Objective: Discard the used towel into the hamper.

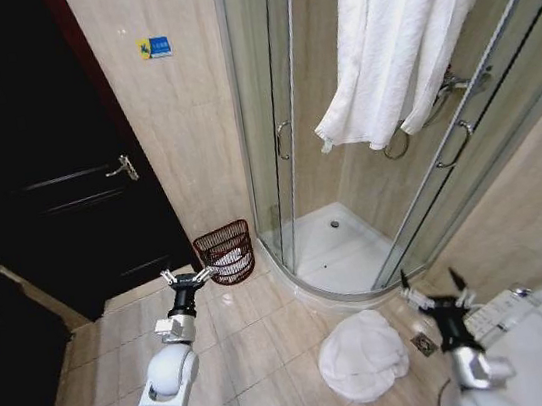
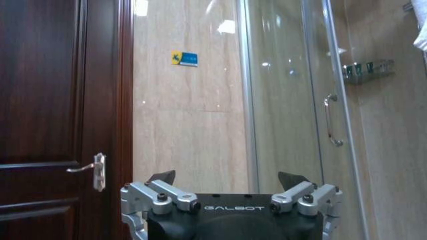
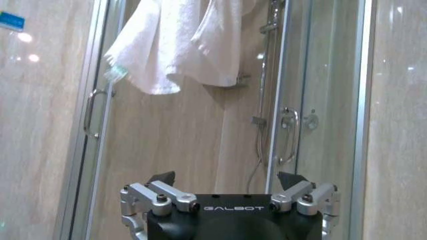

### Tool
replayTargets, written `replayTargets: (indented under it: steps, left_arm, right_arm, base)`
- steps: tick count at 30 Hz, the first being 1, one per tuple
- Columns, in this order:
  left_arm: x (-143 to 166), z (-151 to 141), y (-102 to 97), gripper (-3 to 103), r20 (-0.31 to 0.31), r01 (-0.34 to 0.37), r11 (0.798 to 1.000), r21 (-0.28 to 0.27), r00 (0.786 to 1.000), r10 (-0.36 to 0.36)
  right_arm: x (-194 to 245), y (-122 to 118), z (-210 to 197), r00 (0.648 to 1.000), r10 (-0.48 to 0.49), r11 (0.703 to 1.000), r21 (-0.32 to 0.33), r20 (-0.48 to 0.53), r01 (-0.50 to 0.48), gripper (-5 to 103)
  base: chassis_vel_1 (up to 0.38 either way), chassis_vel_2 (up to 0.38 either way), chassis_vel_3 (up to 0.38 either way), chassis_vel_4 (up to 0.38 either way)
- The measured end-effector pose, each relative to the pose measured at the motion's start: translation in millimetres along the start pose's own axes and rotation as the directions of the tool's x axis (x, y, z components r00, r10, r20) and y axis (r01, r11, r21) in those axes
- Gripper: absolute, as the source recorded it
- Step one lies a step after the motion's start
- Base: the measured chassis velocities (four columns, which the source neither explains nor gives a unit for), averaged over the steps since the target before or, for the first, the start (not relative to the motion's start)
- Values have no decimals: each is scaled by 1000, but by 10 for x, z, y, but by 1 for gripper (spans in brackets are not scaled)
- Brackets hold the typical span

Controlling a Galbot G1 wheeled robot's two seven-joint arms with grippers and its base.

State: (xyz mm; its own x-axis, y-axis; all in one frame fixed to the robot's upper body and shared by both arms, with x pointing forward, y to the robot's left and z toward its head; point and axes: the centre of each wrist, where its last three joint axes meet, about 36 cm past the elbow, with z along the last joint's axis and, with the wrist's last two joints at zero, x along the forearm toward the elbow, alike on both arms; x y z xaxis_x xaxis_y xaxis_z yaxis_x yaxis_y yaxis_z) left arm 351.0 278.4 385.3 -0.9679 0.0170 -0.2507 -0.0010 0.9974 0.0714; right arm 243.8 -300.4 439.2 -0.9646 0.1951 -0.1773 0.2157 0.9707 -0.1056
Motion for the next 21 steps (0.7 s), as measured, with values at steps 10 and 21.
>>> replayTargets:
  steps: [10,21]
  left_arm:
    - [37,7,-6,100,-1,-2,1000,-24,1000,2]
    - [66,-2,-54,100,19,2,999,-42,1000,-1]
  right_arm:
    - [-223,31,-216,999,-1,1000,-13,50,1,100]
    - [-600,105,-685,987,-11,1000,-25,162,15,100]
  base:
    - [0,0,0,0]
    - [0,0,0,0]
